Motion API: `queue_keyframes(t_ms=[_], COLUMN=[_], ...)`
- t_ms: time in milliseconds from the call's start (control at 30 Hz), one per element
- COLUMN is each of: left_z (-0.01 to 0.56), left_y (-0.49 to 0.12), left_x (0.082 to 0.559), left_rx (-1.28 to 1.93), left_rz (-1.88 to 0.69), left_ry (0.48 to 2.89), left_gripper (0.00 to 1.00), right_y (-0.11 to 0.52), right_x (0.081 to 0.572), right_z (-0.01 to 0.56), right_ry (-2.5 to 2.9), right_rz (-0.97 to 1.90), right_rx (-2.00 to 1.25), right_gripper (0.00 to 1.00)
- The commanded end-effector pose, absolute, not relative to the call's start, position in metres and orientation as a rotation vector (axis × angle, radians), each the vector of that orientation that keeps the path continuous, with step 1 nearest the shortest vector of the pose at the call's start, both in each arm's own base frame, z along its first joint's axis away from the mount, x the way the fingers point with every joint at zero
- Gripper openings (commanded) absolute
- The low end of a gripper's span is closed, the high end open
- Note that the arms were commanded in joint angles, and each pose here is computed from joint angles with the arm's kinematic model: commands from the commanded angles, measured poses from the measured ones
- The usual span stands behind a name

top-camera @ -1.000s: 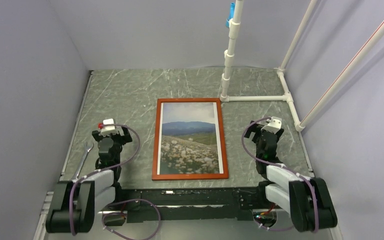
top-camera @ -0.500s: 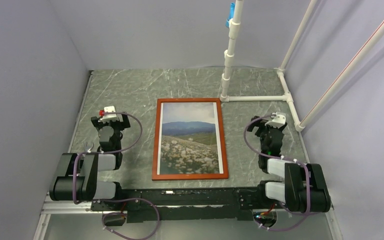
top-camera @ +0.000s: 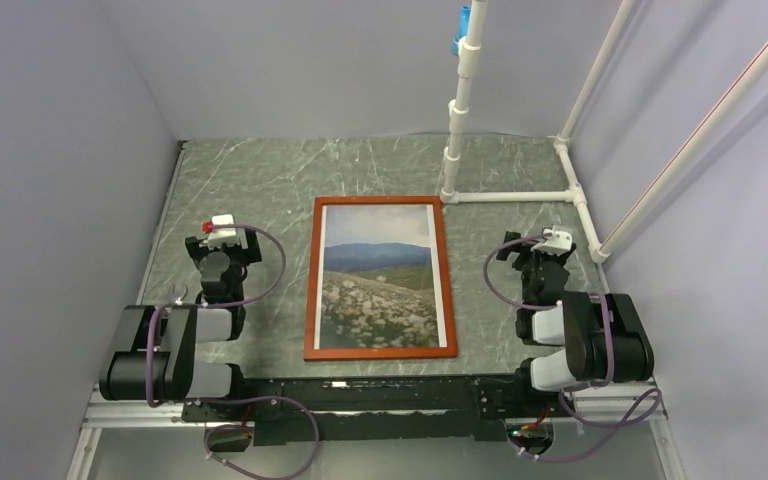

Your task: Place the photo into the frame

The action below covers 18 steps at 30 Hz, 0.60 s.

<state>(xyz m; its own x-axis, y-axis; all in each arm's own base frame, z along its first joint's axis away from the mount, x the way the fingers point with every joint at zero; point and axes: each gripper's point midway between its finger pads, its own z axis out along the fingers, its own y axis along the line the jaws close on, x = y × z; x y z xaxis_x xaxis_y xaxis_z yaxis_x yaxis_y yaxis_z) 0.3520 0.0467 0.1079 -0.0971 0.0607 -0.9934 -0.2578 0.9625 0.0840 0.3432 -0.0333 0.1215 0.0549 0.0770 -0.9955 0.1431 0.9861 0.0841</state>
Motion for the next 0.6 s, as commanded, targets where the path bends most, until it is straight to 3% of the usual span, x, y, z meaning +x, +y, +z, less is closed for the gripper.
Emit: queue_keyframes(t_ms=[0, 567], left_z=[0.123, 0.123], left_y=[0.047, 0.044], left_x=[0.359, 0.361], left_rx=[-0.159, -0.144], left_rz=[0.269, 0.263], left_ry=[1.602, 1.607], left_gripper=[1.00, 1.00], right_y=[-0.038, -0.024], right_x=[0.362, 0.378], right_z=[0.099, 0.095], right_ry=[1.627, 1.690], right_rz=[-0.067, -0.032], right_rx=[0.199, 0.093], right_gripper=[1.00, 1.00])
